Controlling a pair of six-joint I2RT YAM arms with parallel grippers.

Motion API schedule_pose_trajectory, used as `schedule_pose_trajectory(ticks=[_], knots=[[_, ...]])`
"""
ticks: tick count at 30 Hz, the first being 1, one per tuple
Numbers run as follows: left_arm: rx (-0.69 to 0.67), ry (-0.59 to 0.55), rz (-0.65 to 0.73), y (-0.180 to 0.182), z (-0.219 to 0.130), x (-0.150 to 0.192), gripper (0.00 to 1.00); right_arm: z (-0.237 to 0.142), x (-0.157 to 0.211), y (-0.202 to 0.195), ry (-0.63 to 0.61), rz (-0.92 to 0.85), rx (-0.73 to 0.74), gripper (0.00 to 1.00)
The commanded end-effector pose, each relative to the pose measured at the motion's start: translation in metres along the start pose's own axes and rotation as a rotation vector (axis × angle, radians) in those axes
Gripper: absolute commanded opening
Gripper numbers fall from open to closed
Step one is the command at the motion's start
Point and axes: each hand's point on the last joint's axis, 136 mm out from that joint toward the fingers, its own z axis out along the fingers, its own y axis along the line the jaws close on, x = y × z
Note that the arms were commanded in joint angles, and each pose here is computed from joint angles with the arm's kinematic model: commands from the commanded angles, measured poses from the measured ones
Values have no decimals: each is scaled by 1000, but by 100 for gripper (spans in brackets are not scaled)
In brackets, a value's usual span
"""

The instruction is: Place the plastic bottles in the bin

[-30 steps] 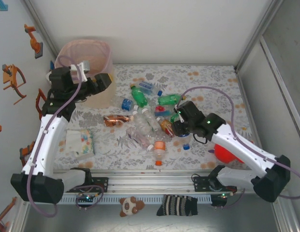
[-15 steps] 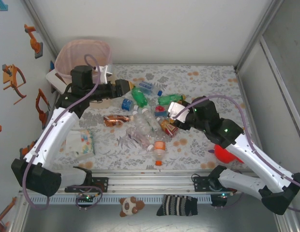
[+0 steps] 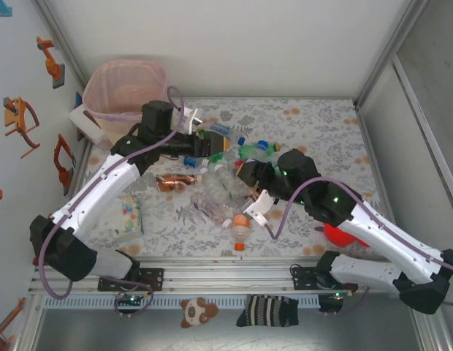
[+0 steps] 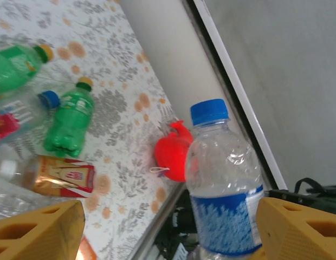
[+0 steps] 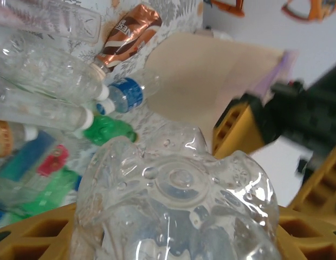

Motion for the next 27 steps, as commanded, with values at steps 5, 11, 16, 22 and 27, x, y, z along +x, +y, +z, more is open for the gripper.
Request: schedule_pose_trajectory(ticks=[5, 11, 16, 22, 27], knots=[[129, 103, 47, -34, 16, 18, 85, 13, 4, 0, 84, -273, 18, 9], [182, 175, 65, -44, 31, 32, 85, 17, 1, -1, 89, -315, 31, 9], [222, 224, 74, -51, 49, 40, 82, 23, -4, 2, 77, -328, 23, 9], [305, 296, 104, -67, 61, 55, 71, 28, -12, 4, 48, -327, 21, 9], [319, 303, 123, -70, 59, 59, 53, 26, -11, 7, 51, -312, 8, 10]])
